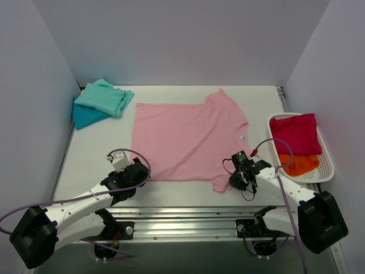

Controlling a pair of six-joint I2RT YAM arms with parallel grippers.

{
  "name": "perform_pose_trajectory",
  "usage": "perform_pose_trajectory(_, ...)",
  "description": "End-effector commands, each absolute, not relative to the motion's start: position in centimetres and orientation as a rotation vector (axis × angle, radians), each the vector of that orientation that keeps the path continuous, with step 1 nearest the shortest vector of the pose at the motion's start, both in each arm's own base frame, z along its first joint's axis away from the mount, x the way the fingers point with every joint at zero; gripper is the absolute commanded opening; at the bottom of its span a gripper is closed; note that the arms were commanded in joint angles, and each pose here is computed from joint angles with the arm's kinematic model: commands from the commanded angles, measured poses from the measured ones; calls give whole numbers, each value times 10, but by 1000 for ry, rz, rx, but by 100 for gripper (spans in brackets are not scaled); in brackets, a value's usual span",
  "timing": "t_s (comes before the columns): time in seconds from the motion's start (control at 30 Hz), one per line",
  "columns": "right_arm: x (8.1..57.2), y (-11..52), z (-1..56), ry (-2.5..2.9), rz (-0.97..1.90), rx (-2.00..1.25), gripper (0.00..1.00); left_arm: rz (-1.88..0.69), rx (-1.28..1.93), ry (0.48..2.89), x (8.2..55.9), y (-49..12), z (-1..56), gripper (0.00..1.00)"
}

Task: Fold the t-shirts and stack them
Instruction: Grap the side of the flattened tshirt closest away from the robot with both arms

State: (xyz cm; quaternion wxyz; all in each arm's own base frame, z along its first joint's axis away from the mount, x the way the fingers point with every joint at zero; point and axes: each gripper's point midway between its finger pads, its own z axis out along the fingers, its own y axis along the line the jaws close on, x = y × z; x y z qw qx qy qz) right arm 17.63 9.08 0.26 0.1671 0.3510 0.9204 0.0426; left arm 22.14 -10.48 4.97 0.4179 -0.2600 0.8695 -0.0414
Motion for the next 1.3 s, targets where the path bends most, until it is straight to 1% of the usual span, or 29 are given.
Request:
perform_pose_trajectory(0.0, 184, 81, 8, 2594, 66, 979, 0, -157, -749, 2151, 220, -106, 48, 92)
perform_pose_trajectory(0.03, 184, 80, 9, 2590, 67, 982, 0, -161, -751, 2149, 221, -108, 45, 91)
perform_pose_trajectory(0.07, 185, 79, 10, 2587, 69, 982, 0, -157, -752, 2156, 220, -108, 42, 86)
perform_pose_trajectory(0.2, 187, 77, 10, 2586, 62, 982, 0, -161, -750, 2179, 224, -116, 34, 73)
perform_pose_trajectory(0.4, 189, 74, 12, 2579, 52, 987, 0, -111, -751, 2197, 226, -117, 21, 56)
perform_pose_trajectory(0.5, 189, 70, 15, 2570, 38, 991, 0, -107, -743, 2195, 227, -119, 19, 38)
perform_pose_trajectory(0.57, 190, 66, 18, 2558, 20, 1000, 0, -88, -742, 2193, 228, -117, 21, 22)
perform_pose_trajectory(0.63, 192, 63, 24, 2539, 15, 1007, 0, -52, -739, 2181, 229, -112, 31, 13)
perform_pose_trajectory(0.67, 193, 60, 28, 2528, 0, 1010, 0, -48, -742, 2172, 229, -111, 36, 6)
perform_pose_trajectory(0.73, 194, 56, 33, 2509, -5, 1016, 0, -36, -740, 2147, 229, -104, 48, 2)
perform_pose_trajectory(0.97, 199, 53, 49, 2484, 4, 1016, 0, -62, -723, 2086, 235, -101, 80, 3)
perform_pose_trajectory(1.27, 218, 60, 78, 2428, 79, 992, 0, -76, -681, 2068, 247, -109, 102, 3)
